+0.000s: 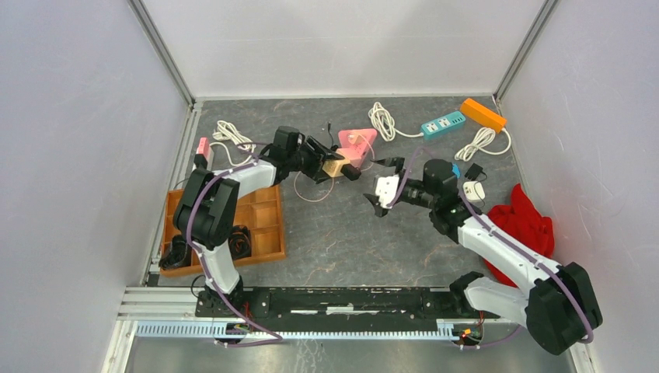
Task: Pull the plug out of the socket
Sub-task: Remove the plug from the socket.
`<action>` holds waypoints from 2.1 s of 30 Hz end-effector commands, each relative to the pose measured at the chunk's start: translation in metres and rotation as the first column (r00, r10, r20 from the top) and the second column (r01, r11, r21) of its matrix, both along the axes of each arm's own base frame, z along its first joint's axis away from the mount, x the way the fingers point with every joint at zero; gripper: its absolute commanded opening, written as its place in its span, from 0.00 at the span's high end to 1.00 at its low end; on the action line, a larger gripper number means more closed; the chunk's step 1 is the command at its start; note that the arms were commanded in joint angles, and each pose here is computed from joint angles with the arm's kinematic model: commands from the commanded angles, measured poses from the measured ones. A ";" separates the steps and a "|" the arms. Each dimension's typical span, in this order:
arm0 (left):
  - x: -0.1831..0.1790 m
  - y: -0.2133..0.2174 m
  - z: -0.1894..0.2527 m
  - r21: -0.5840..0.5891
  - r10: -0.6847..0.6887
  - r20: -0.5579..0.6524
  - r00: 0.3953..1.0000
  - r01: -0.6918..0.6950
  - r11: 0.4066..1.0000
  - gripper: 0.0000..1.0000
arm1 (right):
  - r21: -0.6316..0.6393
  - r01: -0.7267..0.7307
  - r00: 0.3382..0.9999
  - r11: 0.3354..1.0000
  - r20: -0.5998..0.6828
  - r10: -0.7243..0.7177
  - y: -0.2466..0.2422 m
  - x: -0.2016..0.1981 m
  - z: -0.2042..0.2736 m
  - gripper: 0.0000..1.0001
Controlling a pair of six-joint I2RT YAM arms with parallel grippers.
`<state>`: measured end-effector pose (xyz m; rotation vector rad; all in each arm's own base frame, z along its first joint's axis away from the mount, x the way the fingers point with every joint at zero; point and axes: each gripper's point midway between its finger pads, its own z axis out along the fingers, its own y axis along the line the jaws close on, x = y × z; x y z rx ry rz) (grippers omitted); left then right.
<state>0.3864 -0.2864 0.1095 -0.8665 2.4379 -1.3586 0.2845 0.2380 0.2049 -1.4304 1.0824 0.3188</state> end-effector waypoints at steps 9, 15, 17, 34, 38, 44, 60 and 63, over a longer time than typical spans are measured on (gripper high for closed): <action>0.000 -0.012 0.049 -0.153 0.292 -0.065 0.954 -0.299 0.942 0.98 | -0.037 0.229 0.915 0.973 0.348 -0.202 0.002 0.023 -0.014 0.04; -0.008 -0.012 0.050 -0.151 0.285 -0.066 0.956 -0.292 0.944 0.98 | -0.049 0.191 0.920 0.980 0.357 -0.161 0.014 0.028 -0.023 0.08; -0.010 -0.011 0.050 -0.153 0.288 -0.066 0.955 -0.294 0.943 0.98 | -0.046 0.174 0.928 0.984 0.341 -0.148 0.021 0.032 -0.024 0.12; -0.021 -0.017 0.053 -0.178 0.269 -0.069 0.961 -0.277 0.944 0.98 | -0.107 0.143 0.948 0.984 0.300 -0.105 0.055 0.055 -0.050 0.34; -0.023 -0.018 0.053 -0.181 0.266 -0.069 0.962 -0.274 0.944 0.98 | -0.108 0.181 0.941 0.978 0.307 -0.141 0.055 0.063 -0.048 0.49; -0.023 -0.017 0.052 -0.185 0.273 -0.065 0.960 -0.281 0.942 0.98 | -0.116 0.200 0.935 0.973 0.318 -0.154 0.048 0.061 -0.047 0.88; -0.004 0.040 0.028 -0.133 0.438 -0.070 0.896 -0.443 0.887 0.98 | -0.141 0.216 0.938 0.966 0.304 -0.165 -0.020 0.037 -0.050 1.00; -0.004 0.042 0.024 -0.114 0.442 -0.070 0.894 -0.448 0.887 0.98 | -0.123 0.203 0.941 0.971 0.297 -0.160 -0.024 0.030 -0.045 1.00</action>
